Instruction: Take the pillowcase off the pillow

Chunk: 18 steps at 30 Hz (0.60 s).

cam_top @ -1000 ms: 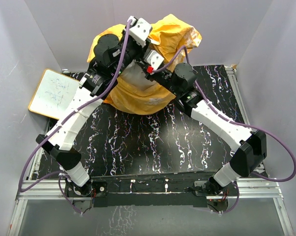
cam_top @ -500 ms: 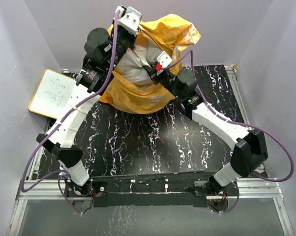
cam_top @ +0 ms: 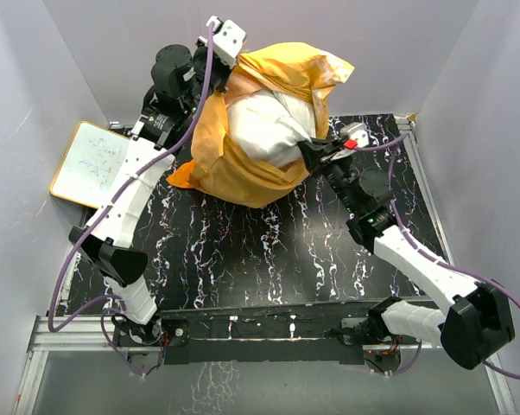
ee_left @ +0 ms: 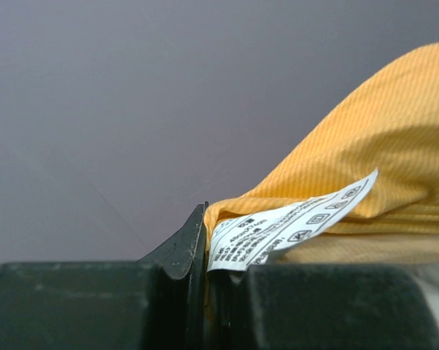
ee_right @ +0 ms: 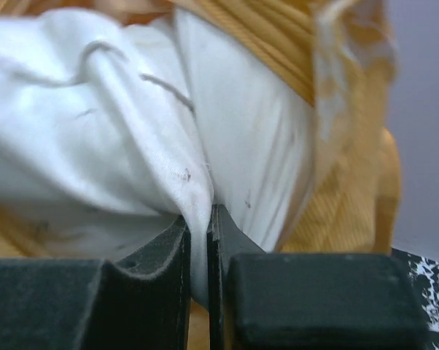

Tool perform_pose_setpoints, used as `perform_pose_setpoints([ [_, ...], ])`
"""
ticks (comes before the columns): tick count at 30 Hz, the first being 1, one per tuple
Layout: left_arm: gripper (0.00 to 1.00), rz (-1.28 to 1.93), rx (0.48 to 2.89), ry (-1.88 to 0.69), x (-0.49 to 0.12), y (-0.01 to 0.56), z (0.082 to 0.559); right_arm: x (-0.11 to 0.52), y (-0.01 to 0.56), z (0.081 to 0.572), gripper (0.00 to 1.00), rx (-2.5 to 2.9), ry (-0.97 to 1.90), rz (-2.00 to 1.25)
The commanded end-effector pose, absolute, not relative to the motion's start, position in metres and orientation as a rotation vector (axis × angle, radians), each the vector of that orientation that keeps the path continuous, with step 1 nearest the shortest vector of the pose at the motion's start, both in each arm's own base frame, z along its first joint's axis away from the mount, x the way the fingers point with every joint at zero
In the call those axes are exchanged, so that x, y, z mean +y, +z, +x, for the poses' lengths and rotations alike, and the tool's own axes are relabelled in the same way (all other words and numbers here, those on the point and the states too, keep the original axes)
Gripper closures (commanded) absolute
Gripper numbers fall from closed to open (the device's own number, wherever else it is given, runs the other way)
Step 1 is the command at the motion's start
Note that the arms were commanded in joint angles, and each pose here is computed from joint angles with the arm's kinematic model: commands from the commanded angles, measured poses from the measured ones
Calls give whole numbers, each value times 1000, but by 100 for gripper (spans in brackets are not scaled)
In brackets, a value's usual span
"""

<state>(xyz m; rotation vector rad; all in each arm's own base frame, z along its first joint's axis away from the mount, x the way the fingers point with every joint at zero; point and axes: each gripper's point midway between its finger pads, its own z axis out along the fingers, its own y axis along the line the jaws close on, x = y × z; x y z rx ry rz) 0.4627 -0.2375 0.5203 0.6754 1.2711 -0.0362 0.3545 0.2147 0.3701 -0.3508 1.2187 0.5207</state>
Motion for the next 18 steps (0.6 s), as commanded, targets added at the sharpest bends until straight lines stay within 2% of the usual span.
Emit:
perform_pose_setpoints([
  [1, 100, 488, 1240, 99, -151, 560, 466, 166, 306, 375, 92, 1470, 427, -135],
  [5, 100, 584, 1363, 12, -162, 520, 459, 171, 320, 374, 92, 1464, 433, -188],
  [11, 100, 609, 1568, -130, -176, 452, 453, 192, 399, 332, 92, 1234, 546, -395],
  [16, 100, 544, 1552, -234, -191, 439, 463, 222, 442, 293, 92, 1129, 766, -540],
  [18, 83, 581, 1491, -371, -213, 450, 456, 236, 451, 283, 92, 1111, 850, -586],
])
